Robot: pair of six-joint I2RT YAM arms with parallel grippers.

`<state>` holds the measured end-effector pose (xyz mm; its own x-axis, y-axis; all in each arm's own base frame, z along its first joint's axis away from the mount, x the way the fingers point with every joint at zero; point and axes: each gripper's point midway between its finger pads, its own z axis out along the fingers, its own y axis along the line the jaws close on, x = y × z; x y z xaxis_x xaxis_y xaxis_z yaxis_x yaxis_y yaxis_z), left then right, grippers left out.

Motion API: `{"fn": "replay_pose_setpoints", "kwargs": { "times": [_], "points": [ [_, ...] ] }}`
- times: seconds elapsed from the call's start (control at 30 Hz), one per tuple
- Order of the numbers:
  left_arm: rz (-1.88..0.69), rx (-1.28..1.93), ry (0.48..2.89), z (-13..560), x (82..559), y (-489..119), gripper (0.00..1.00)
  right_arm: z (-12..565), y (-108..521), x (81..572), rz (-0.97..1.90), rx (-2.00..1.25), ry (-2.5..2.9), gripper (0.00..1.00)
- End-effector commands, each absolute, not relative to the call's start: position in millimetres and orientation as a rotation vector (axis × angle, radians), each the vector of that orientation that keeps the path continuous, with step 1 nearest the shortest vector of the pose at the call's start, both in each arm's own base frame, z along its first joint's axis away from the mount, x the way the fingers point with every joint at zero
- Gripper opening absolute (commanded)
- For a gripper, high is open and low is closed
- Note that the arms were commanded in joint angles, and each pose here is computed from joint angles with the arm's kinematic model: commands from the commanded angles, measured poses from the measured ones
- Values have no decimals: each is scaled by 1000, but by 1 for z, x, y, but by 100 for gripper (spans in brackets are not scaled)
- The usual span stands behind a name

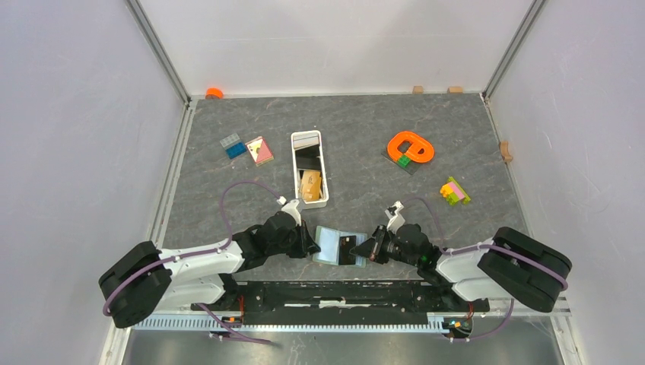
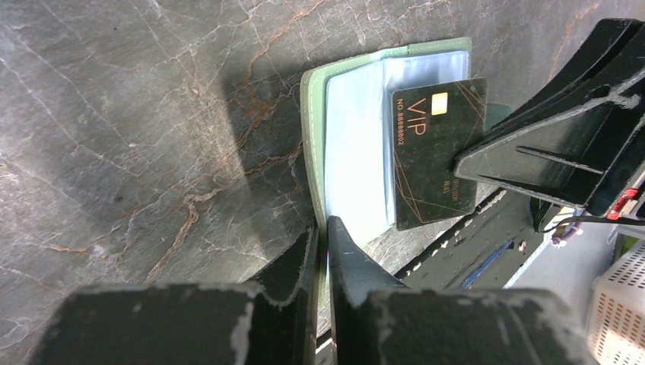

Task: Put the credit cards into the card holder
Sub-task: Insert the credit card into the card holder.

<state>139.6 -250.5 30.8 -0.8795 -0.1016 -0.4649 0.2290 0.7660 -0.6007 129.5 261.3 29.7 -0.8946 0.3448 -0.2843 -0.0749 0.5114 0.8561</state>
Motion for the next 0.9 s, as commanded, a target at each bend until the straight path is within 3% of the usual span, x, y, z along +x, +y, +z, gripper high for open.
{"fn": "replay_pose_setpoints", "kwargs": {
  "times": [0.0, 0.87],
  "points": [
    [-921, 73, 2465, 33, 143, -251, 12, 41, 272, 136, 1403, 213, 2291, 0],
    [-889, 76, 2487, 26, 144, -249, 7, 14, 274, 151, 1282, 225, 2367, 0]
  ]
}}
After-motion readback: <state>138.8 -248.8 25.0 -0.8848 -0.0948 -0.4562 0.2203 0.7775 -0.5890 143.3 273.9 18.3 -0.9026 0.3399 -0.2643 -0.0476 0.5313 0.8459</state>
